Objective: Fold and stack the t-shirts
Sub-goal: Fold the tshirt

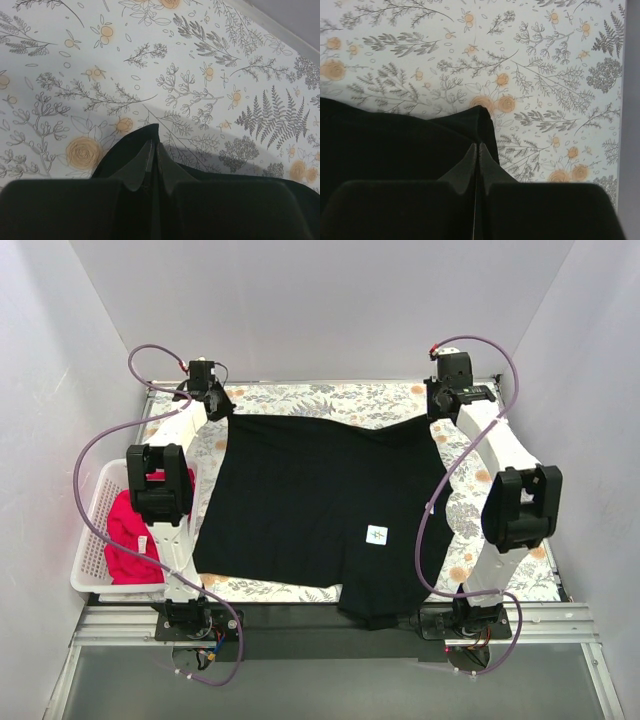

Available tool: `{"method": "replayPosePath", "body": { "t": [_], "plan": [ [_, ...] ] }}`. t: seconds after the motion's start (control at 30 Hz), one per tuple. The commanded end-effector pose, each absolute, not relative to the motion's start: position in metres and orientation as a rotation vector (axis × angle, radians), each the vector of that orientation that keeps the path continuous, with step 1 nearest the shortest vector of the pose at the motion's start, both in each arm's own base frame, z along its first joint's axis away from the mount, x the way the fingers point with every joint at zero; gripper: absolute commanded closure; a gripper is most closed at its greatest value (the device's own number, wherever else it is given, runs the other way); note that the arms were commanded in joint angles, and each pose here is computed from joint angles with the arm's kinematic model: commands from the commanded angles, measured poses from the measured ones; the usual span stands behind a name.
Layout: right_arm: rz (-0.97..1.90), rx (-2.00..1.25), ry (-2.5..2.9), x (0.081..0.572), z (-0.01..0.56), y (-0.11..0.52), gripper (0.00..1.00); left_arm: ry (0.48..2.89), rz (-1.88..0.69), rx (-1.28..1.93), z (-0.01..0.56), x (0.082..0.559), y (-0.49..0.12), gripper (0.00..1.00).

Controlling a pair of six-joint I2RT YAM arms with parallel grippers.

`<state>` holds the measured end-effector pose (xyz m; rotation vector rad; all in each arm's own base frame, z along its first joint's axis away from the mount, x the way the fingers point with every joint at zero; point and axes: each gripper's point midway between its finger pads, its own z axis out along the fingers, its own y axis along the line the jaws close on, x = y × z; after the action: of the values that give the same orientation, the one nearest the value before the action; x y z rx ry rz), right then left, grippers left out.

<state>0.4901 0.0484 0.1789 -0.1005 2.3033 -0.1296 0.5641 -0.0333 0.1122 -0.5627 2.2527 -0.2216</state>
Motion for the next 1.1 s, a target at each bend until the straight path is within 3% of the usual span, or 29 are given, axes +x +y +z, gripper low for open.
{"method": "replayPosePath", "body": {
  "t": [0.0, 0.5, 1.07],
  "plan": [
    [0.010, -0.041, 2.321, 0.458, 0.201, 0.060, 0.99, 2.214, -0.227, -0.592, 0.154, 0.545, -0.022, 1.00],
    [0.188, 0.009, 2.506, 0.360, 0.172, 0.072, 0.99, 2.301, -0.192, -0.636, 0.143, 0.493, -0.016, 1.00],
    [0.279, 0.024, 2.567, 0.304, 0.172, 0.074, 0.99, 2.336, -0.096, -0.695, 0.121, 0.490, 0.015, 1.00]
  ]
}}
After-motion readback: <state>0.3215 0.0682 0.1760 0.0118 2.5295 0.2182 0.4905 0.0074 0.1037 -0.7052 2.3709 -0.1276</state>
